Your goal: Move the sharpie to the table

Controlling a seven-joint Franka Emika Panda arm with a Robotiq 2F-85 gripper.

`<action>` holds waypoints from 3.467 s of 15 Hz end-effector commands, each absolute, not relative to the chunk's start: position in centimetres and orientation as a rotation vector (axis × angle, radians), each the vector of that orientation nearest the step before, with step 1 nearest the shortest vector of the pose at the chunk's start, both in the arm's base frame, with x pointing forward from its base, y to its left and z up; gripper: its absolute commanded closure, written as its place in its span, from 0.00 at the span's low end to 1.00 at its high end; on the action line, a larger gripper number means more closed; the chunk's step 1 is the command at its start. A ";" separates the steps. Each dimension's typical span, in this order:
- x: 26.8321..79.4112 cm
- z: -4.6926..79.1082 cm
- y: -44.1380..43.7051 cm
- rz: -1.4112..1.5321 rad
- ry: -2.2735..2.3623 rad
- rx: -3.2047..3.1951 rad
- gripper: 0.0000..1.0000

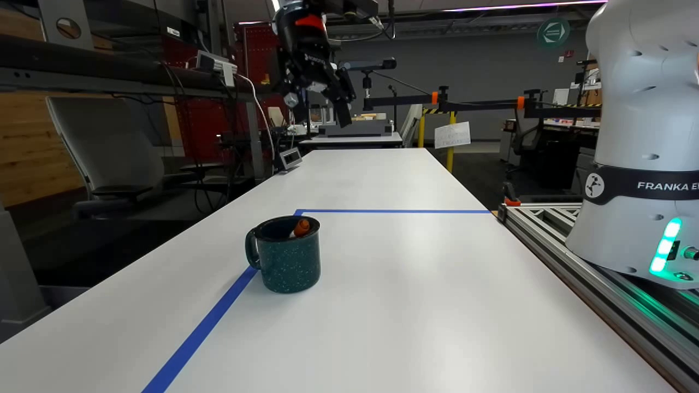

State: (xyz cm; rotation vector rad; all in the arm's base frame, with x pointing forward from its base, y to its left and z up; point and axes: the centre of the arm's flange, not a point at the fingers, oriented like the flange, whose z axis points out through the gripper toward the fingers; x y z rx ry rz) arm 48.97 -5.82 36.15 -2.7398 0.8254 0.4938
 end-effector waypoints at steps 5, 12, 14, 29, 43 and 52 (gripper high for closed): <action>49.5 32.3 -6.7 0.525 0.850 -2.681 0.00; 50.7 30.3 -4.7 0.461 0.769 -2.645 0.00; 51.5 29.5 -4.4 0.435 0.735 -2.686 0.00; 53.1 26.1 -3.5 0.291 0.617 -2.793 0.00; 53.6 25.7 -3.2 0.319 0.555 -2.808 0.00; 55.6 23.0 -1.8 0.346 0.434 -2.807 0.39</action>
